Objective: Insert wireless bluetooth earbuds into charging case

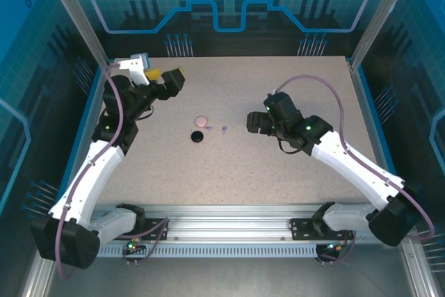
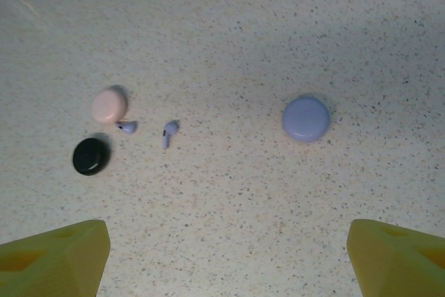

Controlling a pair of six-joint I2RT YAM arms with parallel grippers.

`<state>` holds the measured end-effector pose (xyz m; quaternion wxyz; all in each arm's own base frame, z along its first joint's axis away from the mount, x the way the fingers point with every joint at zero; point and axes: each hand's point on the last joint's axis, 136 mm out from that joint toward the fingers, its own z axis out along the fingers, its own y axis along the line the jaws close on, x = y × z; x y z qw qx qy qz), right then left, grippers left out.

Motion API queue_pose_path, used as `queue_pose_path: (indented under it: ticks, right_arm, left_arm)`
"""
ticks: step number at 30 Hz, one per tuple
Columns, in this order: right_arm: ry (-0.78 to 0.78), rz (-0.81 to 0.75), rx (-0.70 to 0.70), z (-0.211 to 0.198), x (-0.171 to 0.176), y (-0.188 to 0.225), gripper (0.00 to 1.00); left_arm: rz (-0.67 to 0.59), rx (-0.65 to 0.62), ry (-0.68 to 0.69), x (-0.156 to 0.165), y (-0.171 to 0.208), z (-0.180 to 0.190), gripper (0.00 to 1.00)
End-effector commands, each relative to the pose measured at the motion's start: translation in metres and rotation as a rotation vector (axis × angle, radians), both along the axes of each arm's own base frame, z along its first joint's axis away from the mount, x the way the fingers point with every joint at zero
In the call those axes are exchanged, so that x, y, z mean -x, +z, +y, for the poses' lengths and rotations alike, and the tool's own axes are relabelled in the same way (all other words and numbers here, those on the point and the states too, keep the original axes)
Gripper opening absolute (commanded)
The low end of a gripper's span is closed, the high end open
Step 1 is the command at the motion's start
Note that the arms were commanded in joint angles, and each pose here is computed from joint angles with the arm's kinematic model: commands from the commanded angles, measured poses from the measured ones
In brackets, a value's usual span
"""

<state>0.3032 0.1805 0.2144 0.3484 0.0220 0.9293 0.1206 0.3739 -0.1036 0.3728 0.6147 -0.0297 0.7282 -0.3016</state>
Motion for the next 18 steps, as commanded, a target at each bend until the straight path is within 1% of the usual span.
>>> queue_pose_path:
  ticks: [1,5,8,13,16,18]
  right_arm:
    - [-0.002,0.05,0.041,-0.002,-0.008,-0.011,0.9]
    - [-0.014,0.117,0.087,-0.003,-0.024,-0.034,0.9]
    - [-0.021,0.176,0.105,-0.004,-0.039,-0.05,0.9]
    - [-0.091,0.299,0.111,-0.012,-0.062,-0.078,0.89]
    - [-0.059,0.327,0.114,-0.006,-0.077,-0.09,0.88]
    - [-0.002,0.346,0.149,-0.002,-0.087,-0.099,0.88]
  left_arm:
    - [-0.055,-0.008,0.017,0.004,0.008,0.005,0.99]
    - [-0.096,-0.021,-0.06,0.012,0.009,-0.007,0.99]
    - [-0.068,-0.011,-0.06,0.014,0.005,-0.007,0.99]
    - [-0.042,0.032,-0.039,0.015,-0.001,-0.004,0.99]
    - [-0.021,0.056,-0.054,0.016,-0.004,-0.007,0.99]
    - [-0.011,0.054,-0.081,0.018,-0.006,-0.011,0.99]
